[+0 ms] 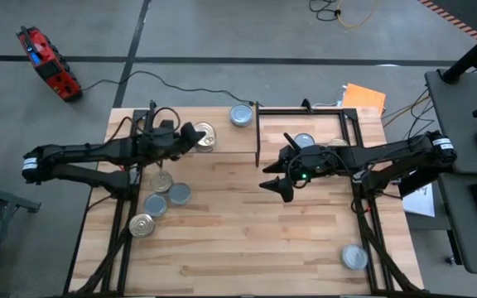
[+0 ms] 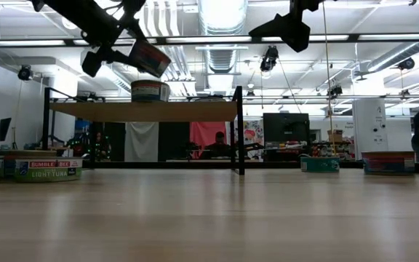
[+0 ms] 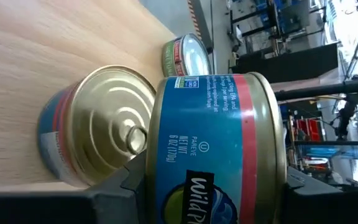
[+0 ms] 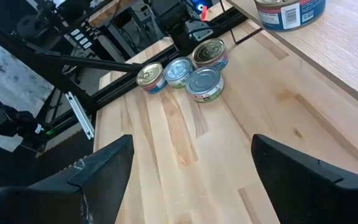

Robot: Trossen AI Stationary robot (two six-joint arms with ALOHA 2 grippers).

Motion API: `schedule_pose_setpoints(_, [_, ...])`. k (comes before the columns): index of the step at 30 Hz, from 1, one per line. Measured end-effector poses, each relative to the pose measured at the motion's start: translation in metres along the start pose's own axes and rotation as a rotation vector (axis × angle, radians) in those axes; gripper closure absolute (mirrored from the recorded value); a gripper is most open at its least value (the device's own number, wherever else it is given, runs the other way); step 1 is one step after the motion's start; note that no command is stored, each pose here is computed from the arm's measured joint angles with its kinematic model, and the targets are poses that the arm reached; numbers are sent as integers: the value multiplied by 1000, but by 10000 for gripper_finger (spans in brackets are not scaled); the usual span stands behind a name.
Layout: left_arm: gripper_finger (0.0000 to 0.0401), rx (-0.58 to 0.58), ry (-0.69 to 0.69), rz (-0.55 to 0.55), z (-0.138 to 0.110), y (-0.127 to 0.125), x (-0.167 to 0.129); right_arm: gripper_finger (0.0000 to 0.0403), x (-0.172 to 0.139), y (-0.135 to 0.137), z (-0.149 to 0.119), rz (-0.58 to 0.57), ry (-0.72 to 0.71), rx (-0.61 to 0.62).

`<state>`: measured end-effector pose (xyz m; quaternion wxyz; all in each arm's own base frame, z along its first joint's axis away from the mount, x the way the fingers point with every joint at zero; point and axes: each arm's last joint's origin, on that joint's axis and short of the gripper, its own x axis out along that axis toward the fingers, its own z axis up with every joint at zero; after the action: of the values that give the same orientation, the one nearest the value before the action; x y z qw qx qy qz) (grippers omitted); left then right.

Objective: Stack canned seafood by type on shelf
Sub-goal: Stack the blue and pink tuna can on top of the blue and pink tuna can on the shelf

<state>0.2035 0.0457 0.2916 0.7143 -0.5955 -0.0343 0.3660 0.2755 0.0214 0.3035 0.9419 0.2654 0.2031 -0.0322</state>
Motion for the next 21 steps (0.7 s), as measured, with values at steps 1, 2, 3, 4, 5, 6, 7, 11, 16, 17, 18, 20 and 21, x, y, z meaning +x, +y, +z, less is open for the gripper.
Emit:
schedule_pose_setpoints(1, [241,1,-2,8,1,1,0,85,0,0,0,-1,2,-1])
schedule_pose_setpoints(2, [241,-3,-6,11,1,1,1,85,0,0,0,-1,2,-5])
schedule_pose_setpoints(3, [241,-7,-9,11,2,1,1,85,0,0,-1,-2,3,-7])
schedule_pose_setpoints(4, [241,-13,-11,12,2,1,1,87,0,-1,-1,-3,5,-8])
schedule_pose_setpoints(5, [241,-18,-13,14,3,1,1,88,0,-1,-1,-2,5,-7])
schedule_pose_setpoints(6, [241,-23,-15,14,3,1,1,90,0,-1,-1,-2,5,-7])
schedule_pose_setpoints(7, [241,-25,-15,14,3,1,2,92,0,-1,-2,-3,6,-7])
schedule_pose_setpoints(11, [241,-36,-16,25,2,2,4,96,1,-2,-3,-6,11,-7])
schedule_pose_setpoints(16, [241,-37,-18,42,1,4,8,91,1,-2,-4,-7,15,-7])
schedule_pose_setpoints(17, [241,-36,-18,45,0,4,9,90,1,-2,-4,-7,15,-7])
schedule_pose_setpoints(18, [241,-35,-18,46,0,4,9,89,1,-2,-4,-7,15,-7])
schedule_pose_setpoints(20, [239,-35,-18,47,0,4,10,88,1,-2,-4,-7,15,-7])
schedule_pose_setpoints(21, [235,-35,-20,47,0,4,10,88,1,-2,-4,-7,15,-7])
